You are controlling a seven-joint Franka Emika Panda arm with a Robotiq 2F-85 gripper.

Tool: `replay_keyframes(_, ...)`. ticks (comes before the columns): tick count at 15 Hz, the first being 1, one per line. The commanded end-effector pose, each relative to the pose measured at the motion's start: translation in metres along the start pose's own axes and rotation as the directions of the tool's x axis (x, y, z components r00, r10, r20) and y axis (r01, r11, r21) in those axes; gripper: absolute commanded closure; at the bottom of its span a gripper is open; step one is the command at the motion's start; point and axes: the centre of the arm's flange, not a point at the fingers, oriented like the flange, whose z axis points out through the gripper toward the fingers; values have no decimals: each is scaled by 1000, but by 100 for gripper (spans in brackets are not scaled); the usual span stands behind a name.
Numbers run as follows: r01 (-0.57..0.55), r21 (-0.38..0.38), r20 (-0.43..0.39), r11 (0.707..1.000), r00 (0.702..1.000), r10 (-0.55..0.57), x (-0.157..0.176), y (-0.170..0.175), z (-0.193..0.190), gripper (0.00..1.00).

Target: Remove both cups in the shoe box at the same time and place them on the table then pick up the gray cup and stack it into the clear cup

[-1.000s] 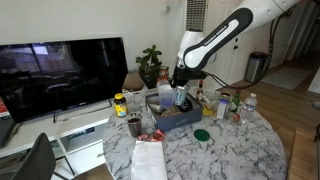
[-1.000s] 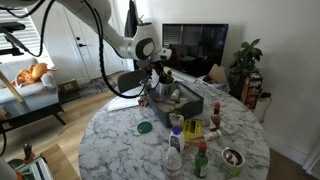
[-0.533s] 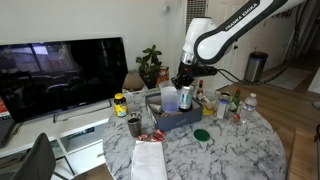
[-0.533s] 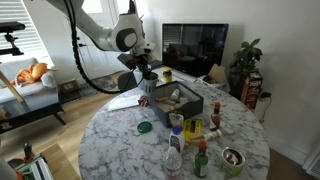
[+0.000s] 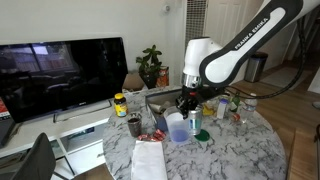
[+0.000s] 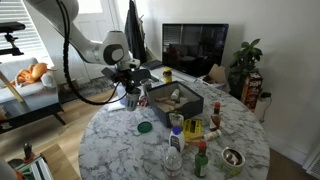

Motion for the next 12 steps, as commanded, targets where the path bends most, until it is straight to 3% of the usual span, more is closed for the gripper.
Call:
replay_keyframes(1, -34, 70, 95, 997, 995, 28, -9, -7, 32, 98)
replay_keyframes(2, -18, 31, 53, 999, 998, 16, -9, -6, 20, 92)
replay_keyframes(6, -36, 49, 84, 998, 996, 31, -11, -9, 32, 92)
replay_keyframes(7, -37, 51, 83, 998, 996, 33, -11, -9, 32, 98)
replay_keyframes(12, 35, 15, 92, 999, 995, -36, -22, -28, 64, 98)
